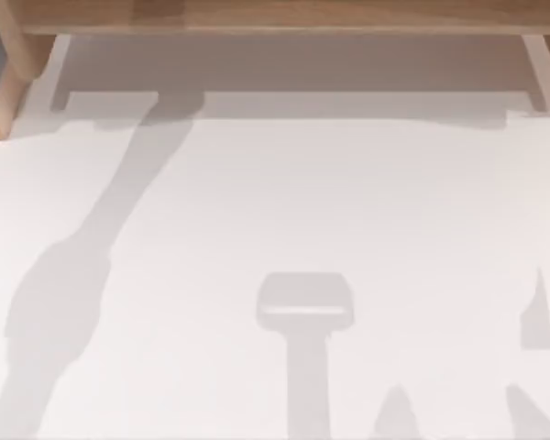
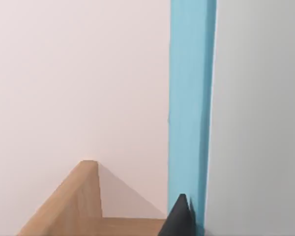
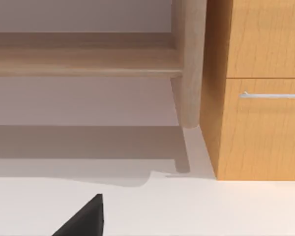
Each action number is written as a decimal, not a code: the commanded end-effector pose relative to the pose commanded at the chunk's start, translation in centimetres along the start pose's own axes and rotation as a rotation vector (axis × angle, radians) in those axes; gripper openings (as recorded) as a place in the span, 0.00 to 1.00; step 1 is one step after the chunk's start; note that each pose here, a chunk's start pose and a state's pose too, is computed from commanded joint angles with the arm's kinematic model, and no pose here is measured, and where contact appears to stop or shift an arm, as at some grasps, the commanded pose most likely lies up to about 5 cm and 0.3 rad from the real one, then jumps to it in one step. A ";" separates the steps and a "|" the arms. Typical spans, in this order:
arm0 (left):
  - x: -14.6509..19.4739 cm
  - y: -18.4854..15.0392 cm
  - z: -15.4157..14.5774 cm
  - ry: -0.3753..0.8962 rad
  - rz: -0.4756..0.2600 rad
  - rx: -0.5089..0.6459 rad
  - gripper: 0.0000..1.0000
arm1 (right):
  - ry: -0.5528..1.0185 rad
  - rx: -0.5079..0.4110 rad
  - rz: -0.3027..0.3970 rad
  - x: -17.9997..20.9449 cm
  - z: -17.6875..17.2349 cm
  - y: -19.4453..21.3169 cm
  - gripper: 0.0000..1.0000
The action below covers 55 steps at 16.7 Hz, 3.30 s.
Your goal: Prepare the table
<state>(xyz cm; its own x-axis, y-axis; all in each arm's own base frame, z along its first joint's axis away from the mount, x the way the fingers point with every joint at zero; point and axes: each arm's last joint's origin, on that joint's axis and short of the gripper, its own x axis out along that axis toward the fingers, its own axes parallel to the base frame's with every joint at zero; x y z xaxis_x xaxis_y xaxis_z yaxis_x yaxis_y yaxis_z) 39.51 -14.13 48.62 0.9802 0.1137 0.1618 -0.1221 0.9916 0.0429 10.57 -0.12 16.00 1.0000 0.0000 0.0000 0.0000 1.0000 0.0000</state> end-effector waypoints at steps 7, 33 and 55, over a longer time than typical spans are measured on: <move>3.7 18.9 -5.5 0.065 0.324 0.482 0.00 | 0.000 0.000 0.000 0.0 0.0 0.0 1.00; -6.4 30.8 -34.2 0.209 -0.457 1.500 0.00 | 0.000 0.000 0.000 0.0 0.0 0.0 1.00; -3.6 30.3 -35.1 0.209 -0.457 1.500 0.60 | 0.000 0.000 0.000 0.0 0.0 0.0 1.00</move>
<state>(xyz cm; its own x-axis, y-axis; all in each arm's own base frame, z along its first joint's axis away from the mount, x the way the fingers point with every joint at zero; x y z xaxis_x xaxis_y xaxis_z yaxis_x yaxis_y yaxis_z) 37.72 17.70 14.76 0.9637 -0.0334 -0.2650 0.2651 -0.0021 0.9642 10.57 -0.12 16.00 1.0000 0.0000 0.0000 0.0000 1.0000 0.0000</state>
